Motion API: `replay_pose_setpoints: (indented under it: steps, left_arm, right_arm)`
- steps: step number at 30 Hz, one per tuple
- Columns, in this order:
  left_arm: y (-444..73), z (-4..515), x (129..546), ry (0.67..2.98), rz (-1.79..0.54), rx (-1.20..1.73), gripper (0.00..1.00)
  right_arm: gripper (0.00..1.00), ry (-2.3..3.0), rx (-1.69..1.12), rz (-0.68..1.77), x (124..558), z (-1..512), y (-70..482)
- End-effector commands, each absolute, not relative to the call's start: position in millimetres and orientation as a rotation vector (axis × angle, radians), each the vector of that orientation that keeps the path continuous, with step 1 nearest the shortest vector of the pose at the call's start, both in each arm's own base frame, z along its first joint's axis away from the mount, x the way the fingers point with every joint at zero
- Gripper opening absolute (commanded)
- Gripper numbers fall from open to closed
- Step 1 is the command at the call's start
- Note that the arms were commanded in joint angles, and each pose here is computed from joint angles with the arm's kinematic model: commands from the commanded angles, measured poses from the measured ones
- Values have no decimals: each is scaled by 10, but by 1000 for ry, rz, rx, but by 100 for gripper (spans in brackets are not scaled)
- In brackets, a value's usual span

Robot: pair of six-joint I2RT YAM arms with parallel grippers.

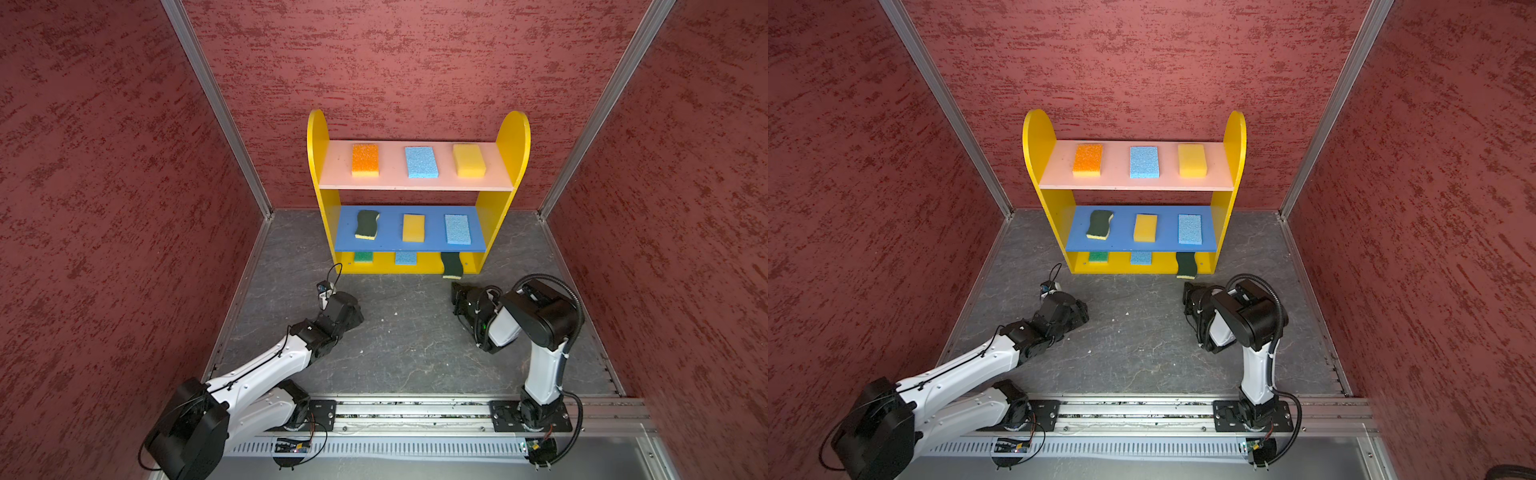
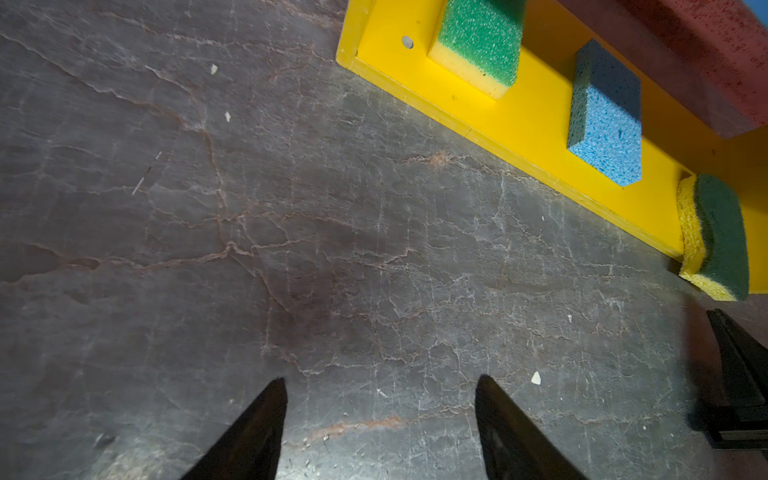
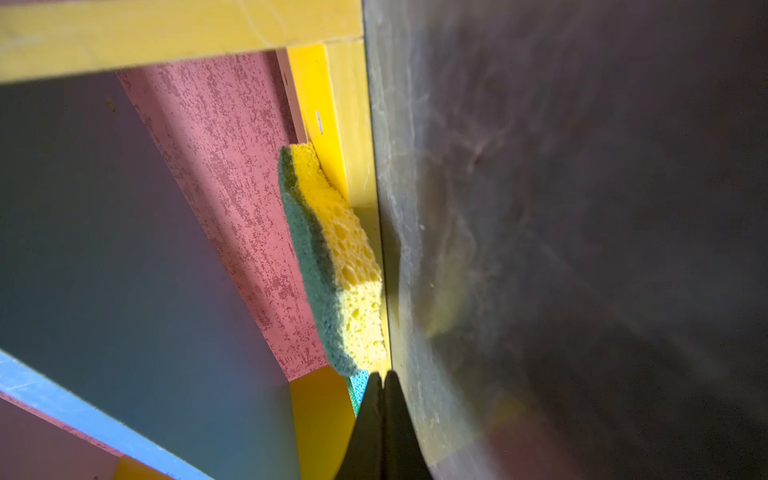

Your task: Place and organize the cleaning sponges onto the shelf

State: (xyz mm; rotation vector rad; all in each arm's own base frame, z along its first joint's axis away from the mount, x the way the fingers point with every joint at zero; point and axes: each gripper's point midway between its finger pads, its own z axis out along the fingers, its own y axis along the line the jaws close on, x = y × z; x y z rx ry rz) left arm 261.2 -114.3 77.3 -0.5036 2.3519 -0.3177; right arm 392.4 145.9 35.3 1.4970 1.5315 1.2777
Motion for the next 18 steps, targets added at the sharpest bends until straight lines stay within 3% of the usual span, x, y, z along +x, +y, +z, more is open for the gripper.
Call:
replay_pose_setpoints:
  steps: [1, 18]
  left_arm:
    - [-1129, 790, 2644, 2335, -315, -517, 72]
    - [-1076, 761, 2597, 2340, -294, -521, 72]
  right_arm:
    - [0, 1531, 1512, 1243, 3969, 272, 1420]
    - [0, 1525, 1517, 1172, 4016, 156, 1291]
